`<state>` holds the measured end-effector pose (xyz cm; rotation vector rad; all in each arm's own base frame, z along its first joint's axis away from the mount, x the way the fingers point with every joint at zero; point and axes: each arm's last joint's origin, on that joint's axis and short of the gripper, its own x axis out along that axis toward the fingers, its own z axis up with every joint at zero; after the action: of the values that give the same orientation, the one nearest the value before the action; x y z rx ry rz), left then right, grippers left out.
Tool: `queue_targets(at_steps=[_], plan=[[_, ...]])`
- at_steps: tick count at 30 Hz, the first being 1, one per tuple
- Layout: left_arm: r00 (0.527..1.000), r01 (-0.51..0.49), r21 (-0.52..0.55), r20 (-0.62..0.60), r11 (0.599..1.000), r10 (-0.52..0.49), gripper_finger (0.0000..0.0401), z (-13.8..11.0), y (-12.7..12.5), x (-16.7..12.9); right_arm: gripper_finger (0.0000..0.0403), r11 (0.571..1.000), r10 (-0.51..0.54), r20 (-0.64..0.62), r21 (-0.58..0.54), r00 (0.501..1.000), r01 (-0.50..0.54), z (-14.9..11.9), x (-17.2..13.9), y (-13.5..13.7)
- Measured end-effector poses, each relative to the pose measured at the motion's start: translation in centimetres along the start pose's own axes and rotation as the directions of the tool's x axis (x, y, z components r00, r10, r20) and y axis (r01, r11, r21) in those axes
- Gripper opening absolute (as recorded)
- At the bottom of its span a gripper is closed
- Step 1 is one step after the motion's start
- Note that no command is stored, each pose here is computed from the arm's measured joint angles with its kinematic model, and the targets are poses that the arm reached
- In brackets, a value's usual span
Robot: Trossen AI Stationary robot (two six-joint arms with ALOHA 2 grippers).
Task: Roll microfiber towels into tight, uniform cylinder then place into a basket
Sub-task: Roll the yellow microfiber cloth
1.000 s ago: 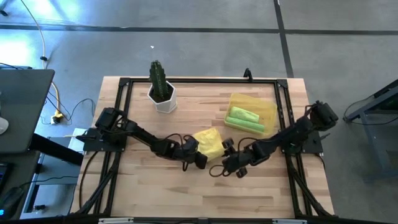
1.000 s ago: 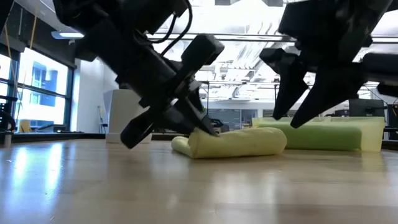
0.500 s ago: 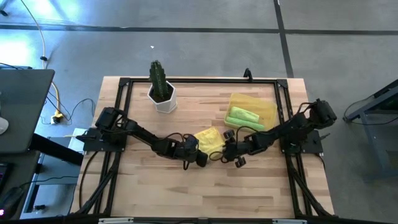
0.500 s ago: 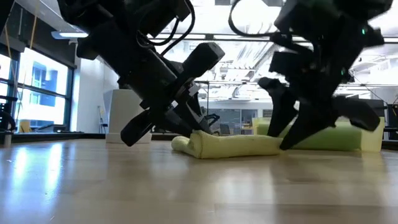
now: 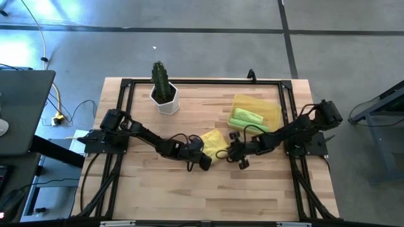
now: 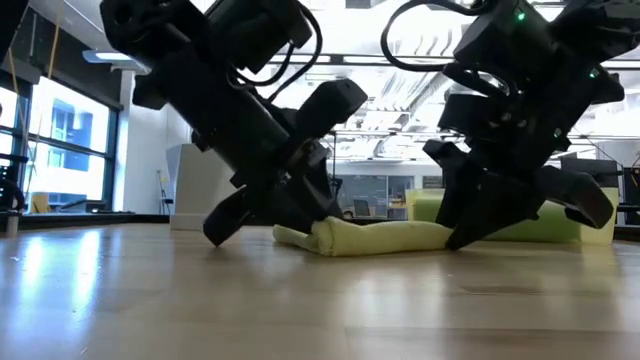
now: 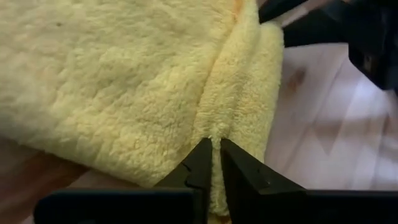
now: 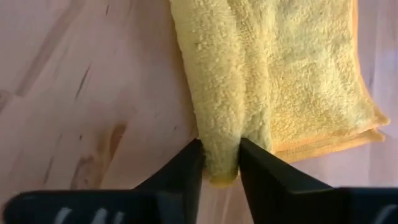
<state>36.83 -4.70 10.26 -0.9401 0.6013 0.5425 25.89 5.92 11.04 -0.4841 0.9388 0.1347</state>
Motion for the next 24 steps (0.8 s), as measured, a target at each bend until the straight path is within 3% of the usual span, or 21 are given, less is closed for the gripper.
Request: queue_targets(at_steps=[7,13,15,18,24], plan=[[0.998,0.046,0.113,-0.048,0.993,-0.04,0.0087,0.7,0.0,0.1,0.001,0.999,0.03,-0.002,0.031,1.0,-0.03,-0.1,0.0,0.0],[1.0,0.029,0.332,-0.02,0.943,-0.024,0.0127,3.1,0.9,0.3,0.0005,0.98,0.146,0.02,0.136,0.989,-0.148,-0.4,0.3,-0.7],[0.999,0.03,0.435,0.001,0.9,-0.034,0.013,3.9,0.9,0.2,0.0003,0.957,0.214,0.043,0.192,0.976,-0.219,-0.5,0.3,-1.0],[1.0,0.021,0.597,0.002,0.802,-0.027,0.013,4.3,0.9,-0.2,0.0002,0.908,0.315,0.081,0.263,0.946,-0.325,-0.8,0.5,-1.7],[0.997,0.014,0.799,0.035,0.602,-0.071,0.0131,4.1,-0.8,-1.9,0.0001,0.764,0.485,0.171,0.393,0.857,-0.511,-1.4,0.6,-3.0]])
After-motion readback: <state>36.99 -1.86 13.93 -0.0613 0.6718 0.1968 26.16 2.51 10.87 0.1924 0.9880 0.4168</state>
